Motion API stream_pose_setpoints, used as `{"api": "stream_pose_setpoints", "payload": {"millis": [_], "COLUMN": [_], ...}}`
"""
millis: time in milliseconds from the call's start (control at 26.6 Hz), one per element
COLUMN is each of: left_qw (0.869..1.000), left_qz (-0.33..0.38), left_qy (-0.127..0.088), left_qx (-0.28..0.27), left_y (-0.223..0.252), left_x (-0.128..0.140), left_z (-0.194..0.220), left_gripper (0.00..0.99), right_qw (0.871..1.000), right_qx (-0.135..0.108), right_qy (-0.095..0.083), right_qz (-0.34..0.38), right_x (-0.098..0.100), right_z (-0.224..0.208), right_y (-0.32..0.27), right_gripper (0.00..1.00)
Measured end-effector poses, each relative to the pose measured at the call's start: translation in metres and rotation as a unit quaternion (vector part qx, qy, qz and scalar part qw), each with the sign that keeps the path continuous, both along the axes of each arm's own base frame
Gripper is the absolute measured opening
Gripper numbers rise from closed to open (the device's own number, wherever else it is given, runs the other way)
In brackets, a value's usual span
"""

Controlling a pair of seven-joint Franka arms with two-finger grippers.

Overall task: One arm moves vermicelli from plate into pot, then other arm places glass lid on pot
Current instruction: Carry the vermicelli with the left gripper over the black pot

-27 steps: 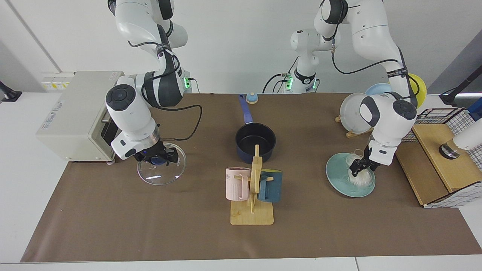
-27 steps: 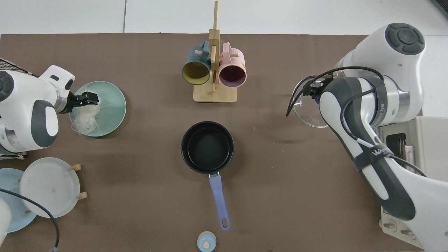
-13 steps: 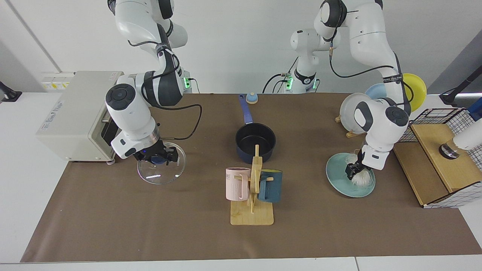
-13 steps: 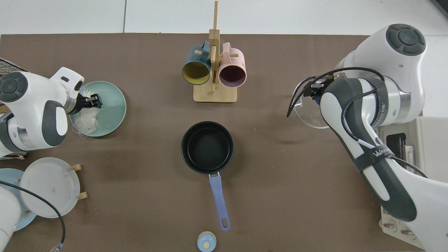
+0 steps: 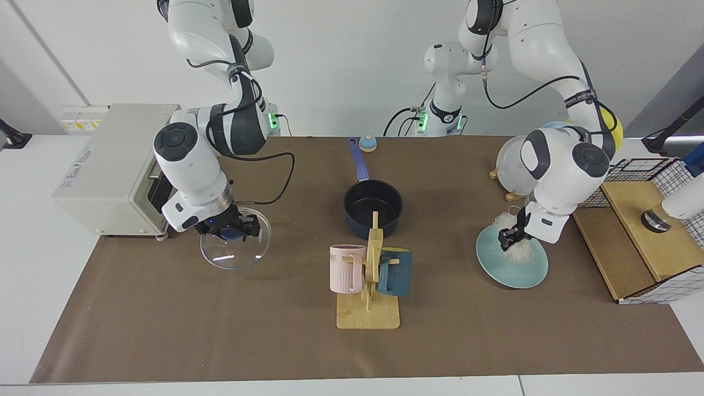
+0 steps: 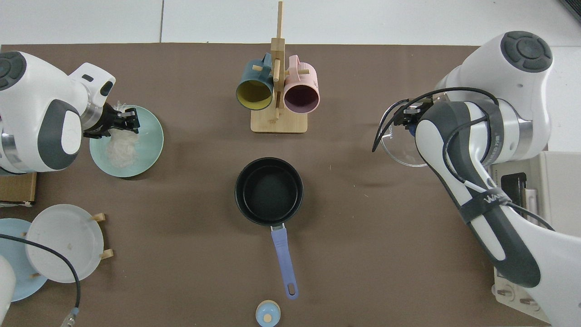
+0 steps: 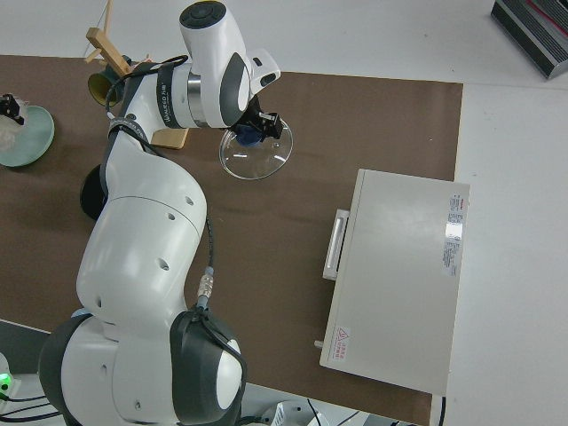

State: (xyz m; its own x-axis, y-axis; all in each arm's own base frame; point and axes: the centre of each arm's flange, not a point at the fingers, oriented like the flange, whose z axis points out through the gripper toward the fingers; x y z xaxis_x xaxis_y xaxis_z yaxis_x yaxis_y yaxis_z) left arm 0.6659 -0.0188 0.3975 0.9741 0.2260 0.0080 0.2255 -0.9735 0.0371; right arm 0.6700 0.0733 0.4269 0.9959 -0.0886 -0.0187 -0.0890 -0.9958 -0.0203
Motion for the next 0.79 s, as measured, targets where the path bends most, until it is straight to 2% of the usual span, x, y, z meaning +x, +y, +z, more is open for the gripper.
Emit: {"api": "stream_pose_setpoints", "payload": {"millis": [338, 526, 789], "left_qw": [1.0, 0.999, 0.997], "left_qz": [-0.011, -0.023, -0.061], "left_qy": [-0.01, -0.012, -0.01], "left_qx": [-0.022, -0.032, -0.034], "left_y": [-0.111, -0.189, -0.289], "left_x": [-0.04, -0.065, -0.113], "left_z": [0.093, 0.104, 0.103], "left_gripper": [0.41, 0.41, 0.41], "right_qw": [1.0, 1.0, 1.0], "right_qx": [0.0, 0.0, 0.0], "right_qy": [0.0, 0.0, 0.0], "right_qz": [0.0, 0.0, 0.0], "right_x": [0.0, 0.0, 0.0], "right_z": [0.0, 0.0, 0.0], "right_y": [0.0, 0.0, 0.0], "right_gripper": [0.49, 0.49, 0.49]}}
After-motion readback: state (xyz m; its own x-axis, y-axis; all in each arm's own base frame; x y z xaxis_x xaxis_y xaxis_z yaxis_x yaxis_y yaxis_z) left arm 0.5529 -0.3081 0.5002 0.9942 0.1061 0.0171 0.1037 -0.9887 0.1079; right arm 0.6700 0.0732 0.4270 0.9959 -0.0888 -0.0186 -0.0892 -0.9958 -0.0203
